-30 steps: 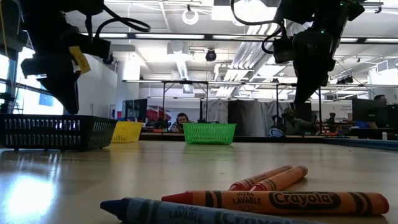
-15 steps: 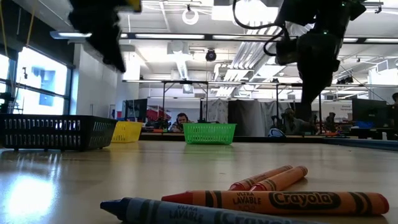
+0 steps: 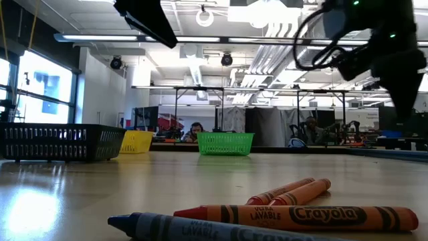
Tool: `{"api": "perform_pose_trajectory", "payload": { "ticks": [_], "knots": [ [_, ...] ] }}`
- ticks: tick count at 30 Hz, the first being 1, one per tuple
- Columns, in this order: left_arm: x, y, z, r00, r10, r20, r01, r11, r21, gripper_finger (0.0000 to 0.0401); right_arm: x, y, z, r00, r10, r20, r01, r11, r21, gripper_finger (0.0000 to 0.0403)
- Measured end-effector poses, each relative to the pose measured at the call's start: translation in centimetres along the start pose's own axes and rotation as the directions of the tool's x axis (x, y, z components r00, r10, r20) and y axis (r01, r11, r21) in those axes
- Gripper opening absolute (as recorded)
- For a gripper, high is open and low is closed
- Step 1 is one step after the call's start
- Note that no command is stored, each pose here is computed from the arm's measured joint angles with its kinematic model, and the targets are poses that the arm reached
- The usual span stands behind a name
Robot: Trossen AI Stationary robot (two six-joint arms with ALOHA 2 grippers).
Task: Sort crayons
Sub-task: Put the blue crayon into the yellow bin
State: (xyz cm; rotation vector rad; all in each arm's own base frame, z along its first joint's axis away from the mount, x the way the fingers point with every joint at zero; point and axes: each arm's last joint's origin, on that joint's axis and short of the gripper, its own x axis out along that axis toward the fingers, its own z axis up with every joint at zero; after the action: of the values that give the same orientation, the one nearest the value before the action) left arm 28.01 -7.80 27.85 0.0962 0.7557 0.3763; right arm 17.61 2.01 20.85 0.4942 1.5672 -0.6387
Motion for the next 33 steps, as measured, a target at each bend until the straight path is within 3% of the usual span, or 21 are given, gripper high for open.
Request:
{"api": "perform_pose_trajectory", "payload": {
  "ticks": [7,15,21,26,33],
  "knots": [
    [0.0,0.1,0.0,0.999,0.039,0.014,-0.039,0.999,0.034,0.0090,-0.1,1.7,-1.9,0.998,0.052,-0.036,-0.053,0.998,-0.027,0.0011],
    [0.0,0.1,0.0,0.999,0.044,0.015,-0.045,0.998,0.034,0.0090,-0.2,2.6,-3.4,0.994,0.074,-0.079,-0.077,0.997,-0.033,0.0079],
    [0.0,0.2,-0.2,0.999,0.050,-0.008,-0.049,0.995,0.092,0.0090,-0.2,3.0,-4.1,0.995,0.064,-0.070,-0.074,0.986,-0.147,0.0103],
    [0.0,0.2,-0.2,0.999,0.051,-0.009,-0.049,0.989,0.140,0.0090,-0.2,3.3,-4.7,0.999,0.040,-0.020,-0.044,0.934,-0.353,0.0103],
    [0.0,0.2,-0.2,0.999,0.051,-0.009,-0.049,0.989,0.139,0.0090,-0.2,3.9,-5.5,0.998,0.058,0.007,-0.044,0.815,-0.577,0.0103]
  ]
}}
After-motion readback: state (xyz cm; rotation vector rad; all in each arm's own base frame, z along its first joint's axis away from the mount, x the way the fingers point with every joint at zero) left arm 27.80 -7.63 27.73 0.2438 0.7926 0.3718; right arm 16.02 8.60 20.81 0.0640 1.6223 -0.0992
